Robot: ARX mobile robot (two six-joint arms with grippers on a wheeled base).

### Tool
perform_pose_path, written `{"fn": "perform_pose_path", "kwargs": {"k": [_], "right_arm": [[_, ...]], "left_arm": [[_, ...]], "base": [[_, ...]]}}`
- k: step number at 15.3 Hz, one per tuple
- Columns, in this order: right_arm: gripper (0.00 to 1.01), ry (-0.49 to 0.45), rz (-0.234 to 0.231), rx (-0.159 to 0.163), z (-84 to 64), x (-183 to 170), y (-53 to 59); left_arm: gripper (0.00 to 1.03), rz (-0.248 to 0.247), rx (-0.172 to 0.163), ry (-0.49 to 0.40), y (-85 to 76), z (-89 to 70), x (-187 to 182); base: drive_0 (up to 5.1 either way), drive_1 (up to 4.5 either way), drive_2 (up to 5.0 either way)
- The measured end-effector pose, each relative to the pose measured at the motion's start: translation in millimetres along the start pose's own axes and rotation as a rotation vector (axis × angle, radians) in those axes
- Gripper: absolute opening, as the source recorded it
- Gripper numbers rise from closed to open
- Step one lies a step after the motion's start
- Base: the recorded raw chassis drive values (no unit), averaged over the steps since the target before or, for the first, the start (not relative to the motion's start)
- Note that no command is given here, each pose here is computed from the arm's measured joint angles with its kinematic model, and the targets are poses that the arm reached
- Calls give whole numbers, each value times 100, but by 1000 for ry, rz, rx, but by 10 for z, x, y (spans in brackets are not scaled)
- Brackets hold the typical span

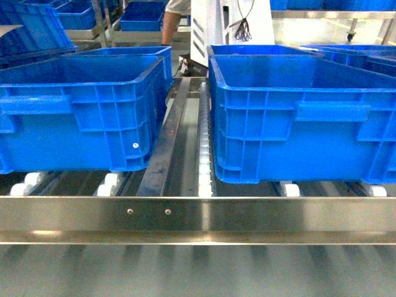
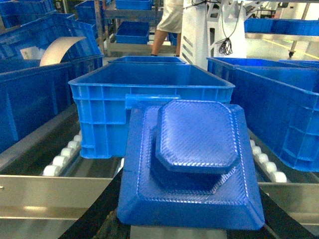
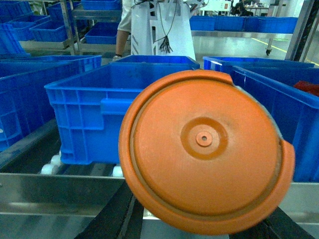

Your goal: Sort blue parts and orange caps into right shelf containers

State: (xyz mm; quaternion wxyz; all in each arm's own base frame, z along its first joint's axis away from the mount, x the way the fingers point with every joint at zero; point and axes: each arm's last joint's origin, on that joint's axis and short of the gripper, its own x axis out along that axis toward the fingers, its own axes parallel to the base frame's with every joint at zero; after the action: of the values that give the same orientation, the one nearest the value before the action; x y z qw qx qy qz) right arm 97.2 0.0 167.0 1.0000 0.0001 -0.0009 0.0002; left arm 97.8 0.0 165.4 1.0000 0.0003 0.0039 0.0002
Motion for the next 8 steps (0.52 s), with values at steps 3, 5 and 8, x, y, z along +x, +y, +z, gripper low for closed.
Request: {"fn": "perform_pose_path", "kwargs": {"k": [3, 5, 8], "right_arm": [[41, -3, 0, 0, 3, 0, 0], [41, -1, -1, 0, 1, 0, 0], [41, -1, 0, 0, 1, 0, 0]], "left_arm": [[43, 0, 0, 0, 0, 0, 0], [43, 0, 0, 0, 0, 0, 0], [43, 1, 0, 1, 0, -1, 0]], "base": [[2, 412, -409], [6, 417, -404], [1, 137, -135]]}}
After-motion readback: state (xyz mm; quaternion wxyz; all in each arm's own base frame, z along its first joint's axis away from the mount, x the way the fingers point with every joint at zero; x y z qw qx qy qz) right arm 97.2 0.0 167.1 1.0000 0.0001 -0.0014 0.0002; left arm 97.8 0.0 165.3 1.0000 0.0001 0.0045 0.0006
